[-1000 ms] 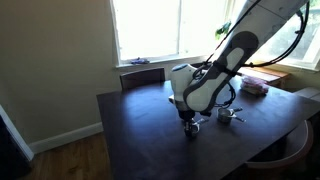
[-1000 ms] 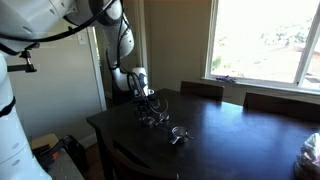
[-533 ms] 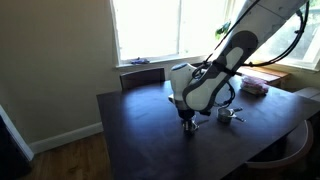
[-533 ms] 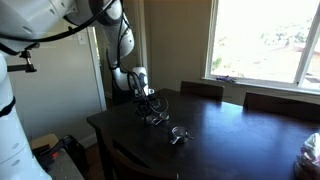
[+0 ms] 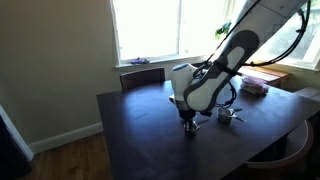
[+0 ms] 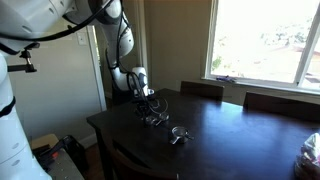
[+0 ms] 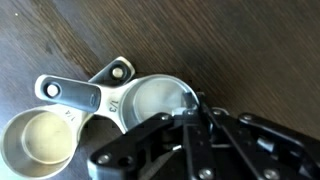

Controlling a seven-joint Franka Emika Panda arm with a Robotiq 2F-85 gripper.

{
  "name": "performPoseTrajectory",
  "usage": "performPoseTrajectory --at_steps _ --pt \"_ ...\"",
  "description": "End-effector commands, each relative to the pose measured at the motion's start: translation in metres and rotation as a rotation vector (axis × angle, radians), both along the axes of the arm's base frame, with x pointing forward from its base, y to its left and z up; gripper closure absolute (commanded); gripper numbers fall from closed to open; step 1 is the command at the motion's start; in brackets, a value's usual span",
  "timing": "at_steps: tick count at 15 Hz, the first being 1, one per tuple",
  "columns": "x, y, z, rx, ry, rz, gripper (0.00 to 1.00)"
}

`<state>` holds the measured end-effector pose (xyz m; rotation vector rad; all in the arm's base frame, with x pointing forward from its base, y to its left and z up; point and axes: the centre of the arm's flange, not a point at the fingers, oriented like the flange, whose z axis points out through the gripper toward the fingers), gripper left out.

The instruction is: Stack the cups

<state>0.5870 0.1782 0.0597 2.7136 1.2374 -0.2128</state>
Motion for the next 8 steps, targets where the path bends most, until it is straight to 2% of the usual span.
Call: performPoseTrajectory --at_steps 1,8 --pt "-0.034 -0.005 0.026 -0.020 -0.036 -0.039 0.94" --pt "-0.047 -0.013 0.069 -0.024 -0.102 -0.059 0.95"
